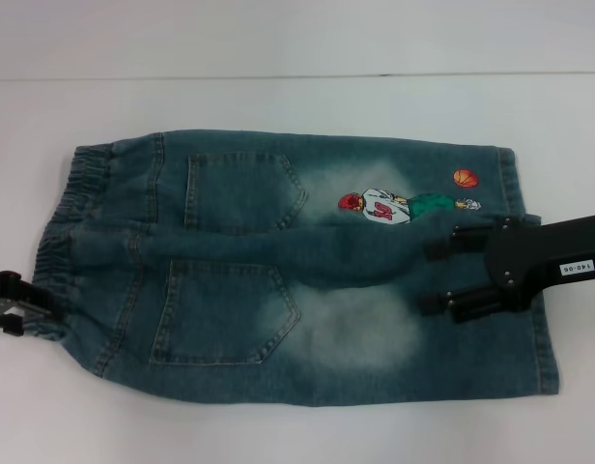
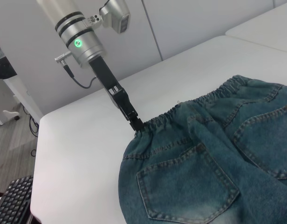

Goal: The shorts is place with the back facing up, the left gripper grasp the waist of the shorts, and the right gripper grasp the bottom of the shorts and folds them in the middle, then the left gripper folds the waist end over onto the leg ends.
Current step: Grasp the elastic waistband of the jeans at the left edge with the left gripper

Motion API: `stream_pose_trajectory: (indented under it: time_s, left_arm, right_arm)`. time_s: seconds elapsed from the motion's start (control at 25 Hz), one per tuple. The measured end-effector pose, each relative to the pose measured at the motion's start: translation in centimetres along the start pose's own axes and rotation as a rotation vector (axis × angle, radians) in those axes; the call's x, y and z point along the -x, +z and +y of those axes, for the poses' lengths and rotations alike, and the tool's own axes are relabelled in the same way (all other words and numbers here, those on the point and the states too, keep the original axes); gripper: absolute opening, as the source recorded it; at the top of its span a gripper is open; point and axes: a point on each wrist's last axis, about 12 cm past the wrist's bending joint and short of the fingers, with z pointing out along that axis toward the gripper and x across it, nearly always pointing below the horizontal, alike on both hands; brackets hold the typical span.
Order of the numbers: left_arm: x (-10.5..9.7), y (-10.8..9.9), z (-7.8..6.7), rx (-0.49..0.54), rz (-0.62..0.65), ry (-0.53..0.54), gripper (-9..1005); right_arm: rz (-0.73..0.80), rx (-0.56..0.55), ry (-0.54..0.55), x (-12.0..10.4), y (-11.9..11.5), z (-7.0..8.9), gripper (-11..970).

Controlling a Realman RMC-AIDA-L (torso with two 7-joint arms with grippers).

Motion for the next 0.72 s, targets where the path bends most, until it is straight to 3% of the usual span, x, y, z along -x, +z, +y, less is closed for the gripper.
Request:
stream_pose_trajectory:
  time_s: [0.72]
  left_arm:
    - [0.8, 0.1, -1.3, -0.027, -0.007, 0.028, 458]
  right_arm:
    - [0.006, 0.002, 0.001, -0.1, 0.1, 0.0, 916]
